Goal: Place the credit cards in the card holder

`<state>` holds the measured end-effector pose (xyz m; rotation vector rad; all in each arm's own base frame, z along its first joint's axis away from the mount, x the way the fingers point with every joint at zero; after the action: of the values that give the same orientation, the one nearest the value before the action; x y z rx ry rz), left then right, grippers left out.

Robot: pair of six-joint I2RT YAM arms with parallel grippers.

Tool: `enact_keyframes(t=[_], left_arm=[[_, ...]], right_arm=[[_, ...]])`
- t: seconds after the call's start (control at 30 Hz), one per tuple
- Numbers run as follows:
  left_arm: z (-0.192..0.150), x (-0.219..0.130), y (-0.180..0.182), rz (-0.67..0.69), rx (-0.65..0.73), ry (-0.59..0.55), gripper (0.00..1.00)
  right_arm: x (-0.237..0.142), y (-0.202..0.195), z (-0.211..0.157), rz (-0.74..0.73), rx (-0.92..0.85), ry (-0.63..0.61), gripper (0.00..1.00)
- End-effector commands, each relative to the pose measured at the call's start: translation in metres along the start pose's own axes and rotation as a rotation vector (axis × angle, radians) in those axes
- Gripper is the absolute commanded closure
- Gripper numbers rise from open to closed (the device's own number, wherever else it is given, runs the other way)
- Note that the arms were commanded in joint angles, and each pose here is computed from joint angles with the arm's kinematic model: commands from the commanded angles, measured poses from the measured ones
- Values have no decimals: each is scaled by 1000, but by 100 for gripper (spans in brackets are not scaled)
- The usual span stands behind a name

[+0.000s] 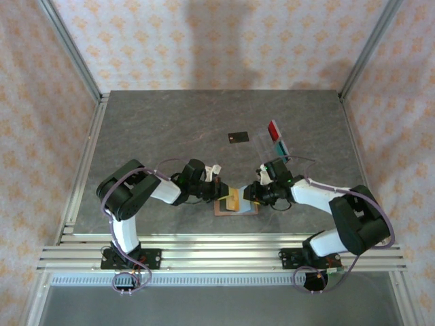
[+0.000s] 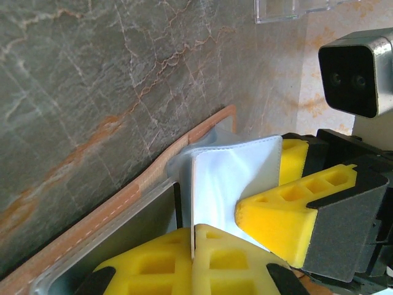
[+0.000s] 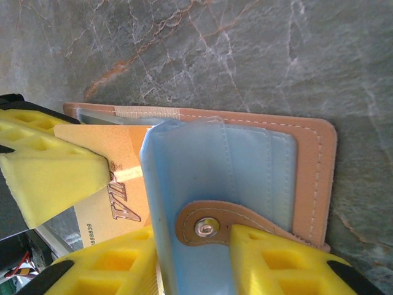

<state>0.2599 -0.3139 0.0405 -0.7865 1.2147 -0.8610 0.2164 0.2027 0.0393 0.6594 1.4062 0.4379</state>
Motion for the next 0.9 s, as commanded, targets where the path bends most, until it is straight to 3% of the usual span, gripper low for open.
enact_keyframes(t=[0.0,0.33,0.6,0.87], left_arm=[[0,4,-1,-17,25,-17,100],[-10,-7,17,136,85,25,100],[-7,2,14,82,58,20,100],[-8,5,11,113,112,53,100]], right_arm=[[2,-14,-5,-54,5,1,66],[-13,-15,-2,-100,-18,-28,66],[-11,-16,-3,-93,-9,-31,66],[-11,-19,-2,-110,-10,-36,70]])
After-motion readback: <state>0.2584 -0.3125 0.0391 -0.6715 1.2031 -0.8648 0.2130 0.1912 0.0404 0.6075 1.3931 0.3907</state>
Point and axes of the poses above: each hand's point on the last joint's axis, 136 mm out from that joint toward the fingers, its own x axis out along the fingers, its own y axis along the line the jaws close on, z = x × y, the point moved 1 cm from there along -x, back along the fingers, and after that the axes turned 6 degrees about x, right-handed, at the moved point
